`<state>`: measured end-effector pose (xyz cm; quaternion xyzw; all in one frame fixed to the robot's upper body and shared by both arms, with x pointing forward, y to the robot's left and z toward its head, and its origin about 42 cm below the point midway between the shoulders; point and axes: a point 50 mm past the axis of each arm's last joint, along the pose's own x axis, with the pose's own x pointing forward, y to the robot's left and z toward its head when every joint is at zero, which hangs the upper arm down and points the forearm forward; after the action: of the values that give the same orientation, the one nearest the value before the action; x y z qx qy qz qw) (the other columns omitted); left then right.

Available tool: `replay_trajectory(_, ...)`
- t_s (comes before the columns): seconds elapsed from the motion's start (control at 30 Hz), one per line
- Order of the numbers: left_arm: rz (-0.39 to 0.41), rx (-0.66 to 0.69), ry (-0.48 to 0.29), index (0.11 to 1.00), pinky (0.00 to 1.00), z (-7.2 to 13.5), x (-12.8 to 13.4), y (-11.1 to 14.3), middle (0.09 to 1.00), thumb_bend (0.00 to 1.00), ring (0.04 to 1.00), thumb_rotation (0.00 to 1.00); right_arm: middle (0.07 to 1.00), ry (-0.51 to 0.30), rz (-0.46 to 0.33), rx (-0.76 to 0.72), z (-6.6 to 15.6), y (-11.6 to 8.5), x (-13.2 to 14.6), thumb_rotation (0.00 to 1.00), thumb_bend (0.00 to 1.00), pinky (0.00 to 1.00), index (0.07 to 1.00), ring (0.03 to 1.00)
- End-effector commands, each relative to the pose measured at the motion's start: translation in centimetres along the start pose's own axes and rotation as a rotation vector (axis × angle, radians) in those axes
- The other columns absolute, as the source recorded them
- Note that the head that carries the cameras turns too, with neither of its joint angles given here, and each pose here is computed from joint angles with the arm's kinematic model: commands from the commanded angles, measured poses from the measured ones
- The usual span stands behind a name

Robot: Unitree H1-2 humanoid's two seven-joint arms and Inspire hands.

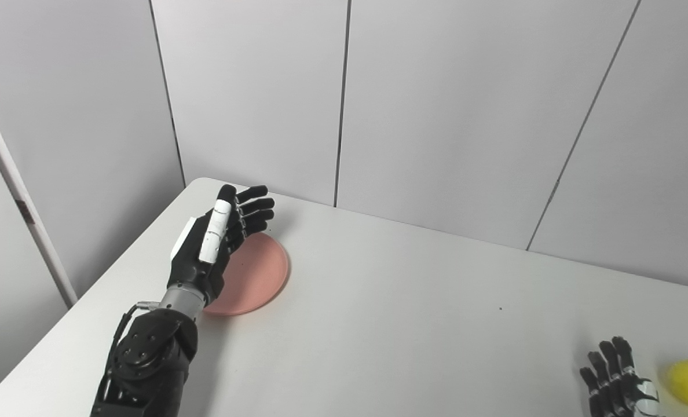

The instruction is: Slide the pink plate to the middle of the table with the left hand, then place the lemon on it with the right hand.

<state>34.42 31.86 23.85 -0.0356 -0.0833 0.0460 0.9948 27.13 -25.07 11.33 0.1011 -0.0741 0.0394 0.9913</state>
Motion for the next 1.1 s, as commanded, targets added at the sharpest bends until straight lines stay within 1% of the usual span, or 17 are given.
replay_trajectory(0.0,-0.013,0.022,-0.129,0.683,0.78,2.8,1.8,0.7,0.721,1.0,0.752,0.95,1.0,0.095,-0.027,0.048,-2.4,0.6,-2.2,1.0,0.63,1.0,1.0,1.0)
replay_trajectory(0.13,-0.007,0.038,-0.141,0.677,0.79,3.6,3.4,2.2,0.712,1.0,0.752,0.98,1.0,0.097,-0.022,0.047,-2.4,0.6,-2.2,1.0,0.62,1.0,1.0,1.0)
replay_trajectory(0.17,-0.009,0.044,-0.147,0.705,0.79,3.9,3.6,2.4,0.711,1.0,0.755,0.99,1.0,0.097,-0.022,0.046,-2.4,0.6,-2.2,1.0,0.63,1.0,1.0,1.0)
replay_trajectory(0.23,-0.009,0.044,-0.153,0.724,0.81,4.5,4.3,3.0,0.714,1.0,0.76,1.0,1.0,0.098,-0.021,0.045,-2.4,0.6,-2.2,1.0,0.63,1.0,1.0,1.0)
replay_trajectory(0.33,0.04,0.027,-0.168,0.707,0.76,5.5,5.2,4.0,0.699,1.0,0.729,0.97,0.999,0.099,-0.02,0.046,-2.4,0.7,-2.2,1.0,0.63,1.0,1.0,1.0)
replay_trajectory(0.4,0.051,0.038,-0.171,0.72,0.74,5.8,5.6,4.6,0.698,1.0,0.723,0.98,0.997,0.098,-0.019,0.044,-2.4,0.6,-2.2,1.0,0.63,1.0,1.0,1.0)
replay_trajectory(0.47,0.058,0.052,-0.171,0.742,0.75,6.2,6.1,5.3,0.712,1.0,0.734,0.99,0.994,0.097,-0.025,0.043,-2.4,0.6,-2.1,1.0,0.63,1.0,1.0,1.0)
replay_trajectory(0.57,0.065,0.059,-0.166,0.752,0.76,6.5,6.8,6.4,0.718,1.0,0.744,0.99,0.997,0.096,-0.029,0.052,-2.5,0.6,-2.1,1.0,0.63,1.0,1.0,1.0)
replay_trajectory(0.6,0.074,0.06,-0.159,0.762,0.79,6.5,7.0,6.9,0.723,1.0,0.76,0.98,1.0,0.098,-0.027,0.051,-2.5,0.6,-2.1,1.0,0.63,1.0,1.0,1.0)
replay_trajectory(0.77,0.11,0.065,-0.123,0.787,0.83,6.3,7.9,9.1,0.741,1.0,0.784,0.96,0.999,0.1,-0.024,0.033,-2.5,0.7,-2.1,1.0,0.63,1.0,1.0,1.0)
replay_trajectory(0.87,0.141,0.071,-0.093,0.776,0.85,5.6,8.2,10.3,0.741,1.0,0.785,0.96,1.0,0.103,-0.023,0.035,-2.5,0.7,-2.1,1.0,0.63,1.0,1.0,1.0)
replay_trajectory(0.97,0.159,0.071,-0.067,0.779,0.86,4.8,8.3,11.0,0.761,1.0,0.796,0.96,1.0,0.106,-0.024,0.034,-2.5,0.7,-2.1,1.0,0.63,1.0,1.0,1.0)
replay_trajectory(1.07,0.177,0.068,-0.036,0.775,0.86,3.7,8.4,11.6,0.76,1.0,0.796,0.96,1.0,0.107,-0.027,0.035,-2.5,0.7,-2.1,1.0,0.62,1.0,1.0,1.0)
